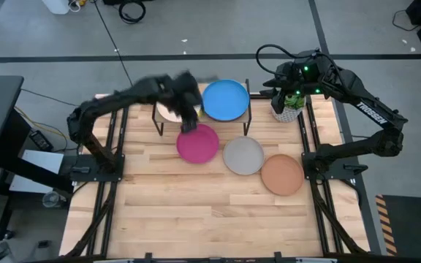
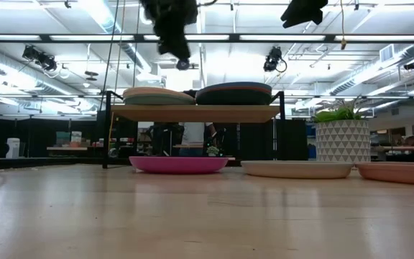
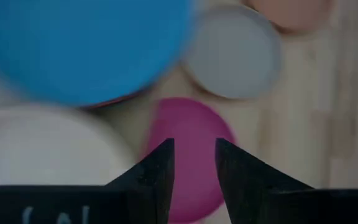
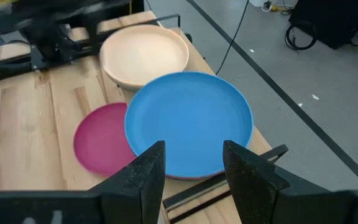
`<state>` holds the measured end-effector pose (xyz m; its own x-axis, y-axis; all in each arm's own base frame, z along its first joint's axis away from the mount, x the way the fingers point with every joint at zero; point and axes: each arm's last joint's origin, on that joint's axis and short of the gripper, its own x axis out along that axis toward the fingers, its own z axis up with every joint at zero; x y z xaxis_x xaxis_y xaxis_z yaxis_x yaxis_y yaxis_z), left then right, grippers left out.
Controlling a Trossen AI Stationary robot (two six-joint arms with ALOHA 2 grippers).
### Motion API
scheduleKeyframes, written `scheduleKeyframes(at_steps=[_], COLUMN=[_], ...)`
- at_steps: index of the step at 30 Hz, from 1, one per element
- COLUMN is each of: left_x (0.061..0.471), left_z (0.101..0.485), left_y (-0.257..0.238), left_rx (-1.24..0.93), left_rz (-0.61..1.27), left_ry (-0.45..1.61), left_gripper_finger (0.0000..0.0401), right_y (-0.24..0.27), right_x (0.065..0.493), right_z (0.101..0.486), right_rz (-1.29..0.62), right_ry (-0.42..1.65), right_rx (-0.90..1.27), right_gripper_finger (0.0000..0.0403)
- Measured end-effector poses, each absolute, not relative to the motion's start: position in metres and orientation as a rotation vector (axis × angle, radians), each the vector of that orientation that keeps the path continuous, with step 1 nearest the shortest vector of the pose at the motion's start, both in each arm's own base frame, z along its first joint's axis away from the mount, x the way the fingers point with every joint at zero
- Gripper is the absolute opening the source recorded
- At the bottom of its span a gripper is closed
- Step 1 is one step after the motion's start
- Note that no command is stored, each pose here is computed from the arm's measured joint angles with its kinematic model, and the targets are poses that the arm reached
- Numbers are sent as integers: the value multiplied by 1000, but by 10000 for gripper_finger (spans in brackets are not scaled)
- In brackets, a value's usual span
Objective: Place and stack plates onto a shelf
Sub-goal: Stack the gray plate on the light orange plate on the shelf
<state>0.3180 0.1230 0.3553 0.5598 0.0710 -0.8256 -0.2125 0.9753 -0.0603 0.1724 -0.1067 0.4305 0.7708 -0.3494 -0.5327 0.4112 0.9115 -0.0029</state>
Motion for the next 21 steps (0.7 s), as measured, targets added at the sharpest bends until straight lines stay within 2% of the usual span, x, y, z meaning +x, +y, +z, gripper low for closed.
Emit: scheduleKeyframes(at_steps=[3, 5, 10, 21], left_x=[343, 356, 390, 459], left_z=[343, 329, 288, 203], left_y=[88, 76, 68, 44], left_rx=[-99, -134, -182, 12], left_rz=[63, 43, 5, -171], left_ry=[984, 1022, 1061, 952], left_gripper_finger=[123, 123, 123, 123], right_y=[-108, -108, -107, -100], right_x=[172, 172, 172, 162], right_z=[430, 430, 430, 422], right_rz=[-413, -402, -380, -382], right_ry=[562, 562, 567, 670], right_rx=[104, 96, 81, 189], right_gripper_finger=[168, 167, 168, 168])
